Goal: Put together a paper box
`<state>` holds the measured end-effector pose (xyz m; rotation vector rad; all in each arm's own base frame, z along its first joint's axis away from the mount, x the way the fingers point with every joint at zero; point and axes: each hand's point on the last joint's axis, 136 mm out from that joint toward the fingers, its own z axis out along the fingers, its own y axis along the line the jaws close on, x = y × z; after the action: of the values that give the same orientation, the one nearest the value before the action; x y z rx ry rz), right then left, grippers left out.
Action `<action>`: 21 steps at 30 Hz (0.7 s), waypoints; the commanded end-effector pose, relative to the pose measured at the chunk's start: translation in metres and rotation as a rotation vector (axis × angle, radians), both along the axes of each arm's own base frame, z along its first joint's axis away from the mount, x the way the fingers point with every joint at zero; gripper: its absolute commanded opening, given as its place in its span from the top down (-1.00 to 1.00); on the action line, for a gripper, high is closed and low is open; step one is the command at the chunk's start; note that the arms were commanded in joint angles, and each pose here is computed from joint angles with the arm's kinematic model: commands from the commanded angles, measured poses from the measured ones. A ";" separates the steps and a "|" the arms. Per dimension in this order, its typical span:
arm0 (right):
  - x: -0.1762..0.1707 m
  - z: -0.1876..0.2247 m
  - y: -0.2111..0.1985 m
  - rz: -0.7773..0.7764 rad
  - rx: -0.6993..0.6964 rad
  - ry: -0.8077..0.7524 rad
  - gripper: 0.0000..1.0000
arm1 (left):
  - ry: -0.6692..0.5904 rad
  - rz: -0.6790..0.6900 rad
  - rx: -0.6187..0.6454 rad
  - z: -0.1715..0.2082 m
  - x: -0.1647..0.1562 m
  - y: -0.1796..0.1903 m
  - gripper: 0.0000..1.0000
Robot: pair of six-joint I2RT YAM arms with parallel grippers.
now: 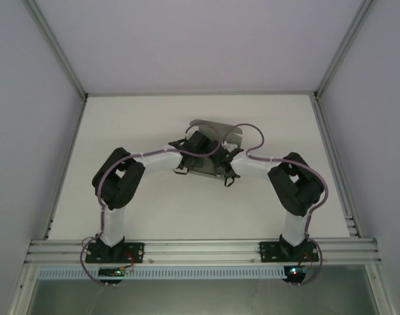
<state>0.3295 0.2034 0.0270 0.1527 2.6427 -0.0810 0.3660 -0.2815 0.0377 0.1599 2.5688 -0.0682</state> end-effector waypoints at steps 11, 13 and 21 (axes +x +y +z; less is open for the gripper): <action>0.001 0.011 0.018 0.103 0.076 -0.017 0.42 | -0.005 -0.138 0.048 0.001 -0.041 0.000 0.15; 0.008 0.023 0.025 0.118 0.116 -0.048 0.29 | -0.028 -0.146 0.025 0.014 -0.037 -0.005 0.09; 0.025 0.075 0.028 0.143 0.170 -0.189 -0.31 | -0.087 -0.162 -0.054 0.045 -0.031 -0.017 -0.23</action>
<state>0.3324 0.2231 0.0614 0.0136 2.5888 0.1107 0.3492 -0.2857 0.0721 0.2764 2.4684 -0.1630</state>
